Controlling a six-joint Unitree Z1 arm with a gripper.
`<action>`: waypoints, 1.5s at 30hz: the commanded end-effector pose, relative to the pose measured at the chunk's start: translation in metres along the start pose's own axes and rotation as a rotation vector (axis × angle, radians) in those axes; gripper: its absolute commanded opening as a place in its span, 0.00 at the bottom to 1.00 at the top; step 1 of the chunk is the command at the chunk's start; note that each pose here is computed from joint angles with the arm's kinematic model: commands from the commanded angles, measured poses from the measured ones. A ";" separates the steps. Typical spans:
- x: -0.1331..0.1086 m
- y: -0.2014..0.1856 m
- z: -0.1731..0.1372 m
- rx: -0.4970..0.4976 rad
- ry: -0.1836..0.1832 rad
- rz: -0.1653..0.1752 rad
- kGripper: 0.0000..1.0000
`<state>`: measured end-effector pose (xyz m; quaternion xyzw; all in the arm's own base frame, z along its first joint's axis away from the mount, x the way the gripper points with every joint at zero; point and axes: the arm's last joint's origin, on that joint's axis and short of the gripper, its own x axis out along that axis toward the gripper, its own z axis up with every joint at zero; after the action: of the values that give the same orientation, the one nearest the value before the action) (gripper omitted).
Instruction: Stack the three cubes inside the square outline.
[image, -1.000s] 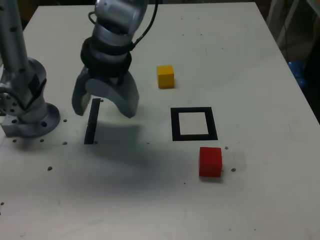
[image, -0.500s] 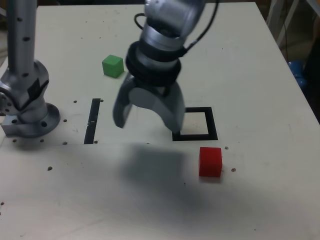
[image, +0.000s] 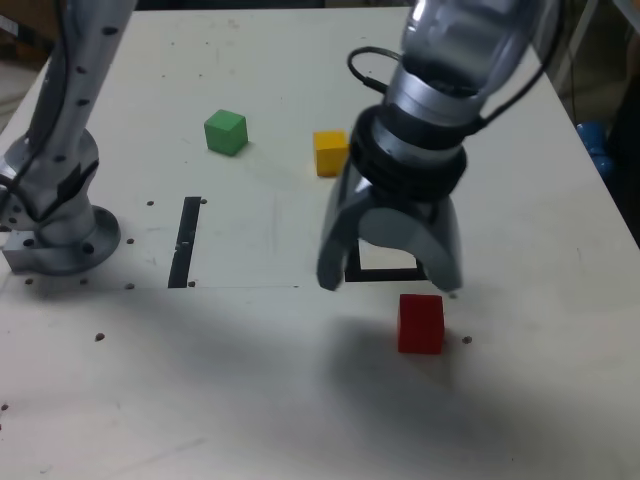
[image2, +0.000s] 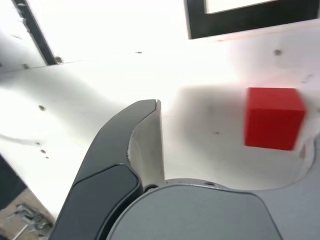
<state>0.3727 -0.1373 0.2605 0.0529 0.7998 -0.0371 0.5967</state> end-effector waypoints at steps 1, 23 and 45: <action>0.008 0.001 0.011 -0.012 0.023 -0.003 0.97; 0.042 0.003 0.054 -0.036 0.077 -0.024 0.36; 0.035 0.005 0.048 -0.012 0.074 -0.009 0.31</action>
<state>0.4115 -0.1393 0.2077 0.0447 0.8222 -0.0341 0.5664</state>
